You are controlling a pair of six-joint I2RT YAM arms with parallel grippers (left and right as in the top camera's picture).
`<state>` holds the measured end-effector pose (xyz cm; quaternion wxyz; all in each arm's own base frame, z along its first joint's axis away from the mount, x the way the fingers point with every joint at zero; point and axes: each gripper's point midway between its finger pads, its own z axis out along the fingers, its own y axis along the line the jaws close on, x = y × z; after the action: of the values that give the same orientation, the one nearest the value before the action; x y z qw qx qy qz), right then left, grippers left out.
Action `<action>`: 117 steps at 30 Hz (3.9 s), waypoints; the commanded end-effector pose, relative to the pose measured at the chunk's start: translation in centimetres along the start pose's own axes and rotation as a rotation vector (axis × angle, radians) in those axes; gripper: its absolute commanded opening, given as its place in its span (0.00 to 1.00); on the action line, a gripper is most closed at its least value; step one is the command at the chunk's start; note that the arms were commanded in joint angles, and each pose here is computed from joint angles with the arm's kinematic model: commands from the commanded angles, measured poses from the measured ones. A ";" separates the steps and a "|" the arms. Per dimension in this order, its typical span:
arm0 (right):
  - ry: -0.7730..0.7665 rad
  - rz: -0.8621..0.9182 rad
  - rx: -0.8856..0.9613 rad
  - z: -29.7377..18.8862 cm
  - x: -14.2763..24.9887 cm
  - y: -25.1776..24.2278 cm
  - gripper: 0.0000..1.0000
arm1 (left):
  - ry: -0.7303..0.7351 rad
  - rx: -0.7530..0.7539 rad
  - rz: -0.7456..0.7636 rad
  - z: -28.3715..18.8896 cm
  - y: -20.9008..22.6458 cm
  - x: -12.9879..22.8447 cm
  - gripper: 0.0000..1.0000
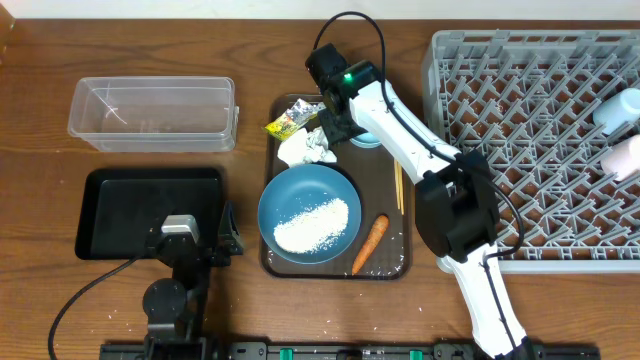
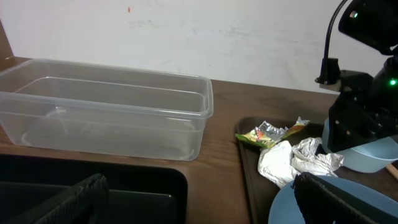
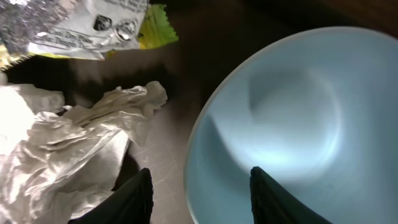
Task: Sort waste into correct bins and load items into the dishwasher rack
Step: 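Reach the right gripper to the light-blue bowl and grasp it, then carry the light-blue bowl into the dish rack and release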
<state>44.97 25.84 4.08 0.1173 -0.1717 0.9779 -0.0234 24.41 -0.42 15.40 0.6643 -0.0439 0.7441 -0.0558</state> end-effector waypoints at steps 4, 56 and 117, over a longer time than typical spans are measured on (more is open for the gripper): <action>0.048 0.004 0.036 1.8 1.5 -0.7 0.49 | 0.038 0.003 0.011 0.2 0.1 1.6 0.97; -0.626 0.546 -1.055 -17.8 2.4 -34.8 0.01 | 0.038 0.003 0.011 0.2 0.1 1.6 0.97; -0.290 0.221 -0.566 -22.4 3.7 -15.1 0.99 | 0.038 0.003 0.011 0.2 0.1 1.6 0.97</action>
<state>41.75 5.89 28.59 0.2402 -0.0157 0.9292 0.2806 24.41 -0.42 15.40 0.6643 -0.0439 0.7441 -0.0558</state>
